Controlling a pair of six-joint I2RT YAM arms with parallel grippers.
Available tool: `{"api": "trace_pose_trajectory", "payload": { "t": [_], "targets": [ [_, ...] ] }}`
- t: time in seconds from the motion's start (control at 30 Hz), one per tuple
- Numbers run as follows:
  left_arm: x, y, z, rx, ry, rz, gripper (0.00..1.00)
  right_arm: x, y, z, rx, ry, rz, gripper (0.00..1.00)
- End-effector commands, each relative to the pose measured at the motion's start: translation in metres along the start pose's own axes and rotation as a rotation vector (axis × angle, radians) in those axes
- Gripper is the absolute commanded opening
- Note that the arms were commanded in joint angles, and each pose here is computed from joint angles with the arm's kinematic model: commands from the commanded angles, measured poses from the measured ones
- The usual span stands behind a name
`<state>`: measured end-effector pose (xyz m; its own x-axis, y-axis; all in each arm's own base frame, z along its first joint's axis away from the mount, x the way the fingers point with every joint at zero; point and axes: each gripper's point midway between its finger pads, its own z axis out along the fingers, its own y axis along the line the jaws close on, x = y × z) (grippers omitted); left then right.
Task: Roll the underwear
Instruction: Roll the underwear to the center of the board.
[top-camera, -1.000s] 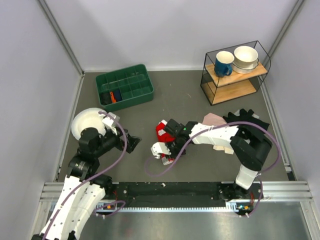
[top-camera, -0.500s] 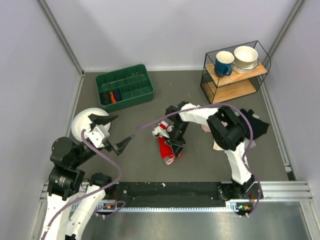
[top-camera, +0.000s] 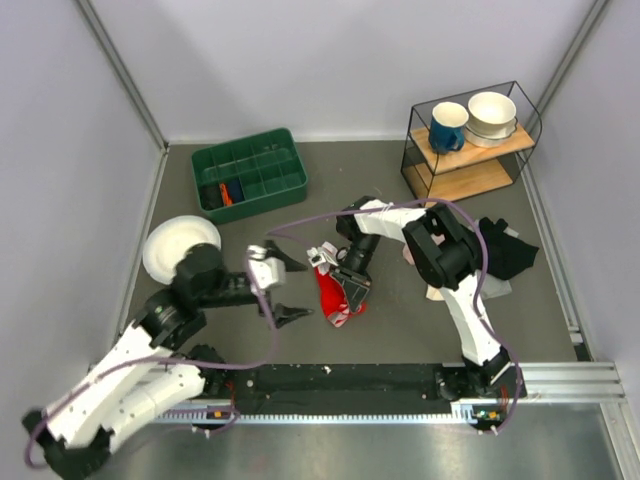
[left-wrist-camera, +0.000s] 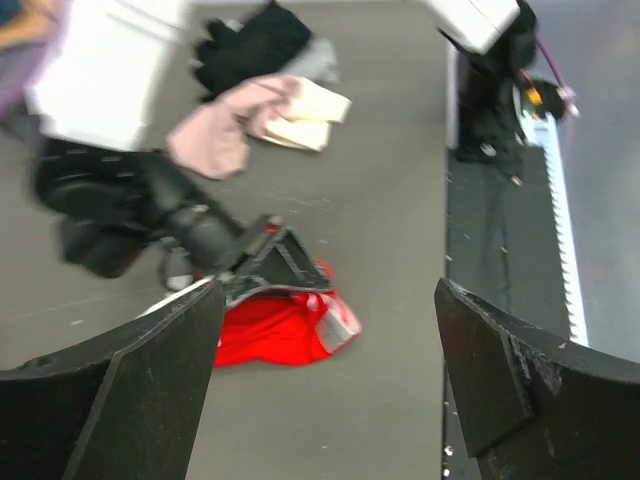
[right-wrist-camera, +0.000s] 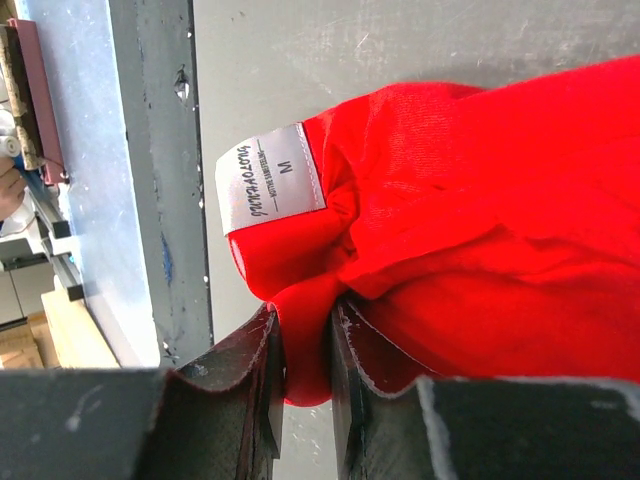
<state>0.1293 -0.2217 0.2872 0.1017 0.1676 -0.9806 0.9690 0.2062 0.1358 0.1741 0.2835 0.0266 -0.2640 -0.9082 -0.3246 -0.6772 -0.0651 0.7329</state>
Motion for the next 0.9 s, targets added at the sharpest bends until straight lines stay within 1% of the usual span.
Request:
{"api": "trace_pose_trajectory", "payload": {
  "t": [0.0,0.03,0.07,0.13,0.2,0.23,0.27,0.33,0.47,0.5,0.53,0.73,0.83,0.87],
  "targets": [
    [0.041,-0.007,0.044,0.024,0.151,0.060,0.92,0.019,0.001,-0.003,-0.021,0.082,0.049,0.19],
    [0.052,-0.017,0.053,0.059,0.184,0.071,0.92,0.019,0.001,-0.003,-0.020,0.083,0.053,0.19],
    [0.068,-0.016,0.064,0.063,0.236,0.085,0.92,0.019,0.001,-0.003,-0.018,0.083,0.049,0.19],
    [0.089,-0.027,0.075,0.102,0.284,0.104,0.91,0.019,0.001,-0.003,-0.017,0.085,0.051,0.20],
    [0.103,-0.031,0.090,0.112,0.305,0.151,0.92,0.018,0.002,-0.004,-0.017,0.083,0.049,0.20],
    [0.122,-0.035,0.094,0.127,0.343,0.154,0.93,0.018,0.002,-0.003,-0.018,0.082,0.051,0.21],
    [0.122,-0.029,0.101,0.103,0.326,0.190,0.92,0.017,0.001,-0.004,-0.016,0.079,0.047,0.21],
    [0.143,-0.029,0.107,0.097,0.367,0.211,0.93,0.017,0.002,-0.004,-0.016,0.077,0.046,0.21],
    [0.161,-0.022,0.123,0.083,0.392,0.241,0.94,0.016,0.002,-0.004,-0.015,0.074,0.044,0.22],
    [0.160,-0.022,0.128,0.086,0.385,0.250,0.94,0.016,0.002,-0.004,-0.015,0.073,0.046,0.22],
    [0.169,-0.023,0.131,0.091,0.411,0.245,0.93,0.016,0.002,-0.005,-0.013,0.072,0.045,0.22],
    [0.192,-0.016,0.139,0.063,0.471,0.273,0.92,0.015,0.003,-0.005,-0.012,0.066,0.039,0.24],
    [0.202,-0.014,0.139,0.051,0.504,0.274,0.89,0.015,0.003,-0.005,-0.013,0.067,0.039,0.24],
    [0.203,-0.013,0.139,0.046,0.510,0.276,0.85,0.015,0.003,-0.005,-0.013,0.067,0.038,0.24]
  ]
}}
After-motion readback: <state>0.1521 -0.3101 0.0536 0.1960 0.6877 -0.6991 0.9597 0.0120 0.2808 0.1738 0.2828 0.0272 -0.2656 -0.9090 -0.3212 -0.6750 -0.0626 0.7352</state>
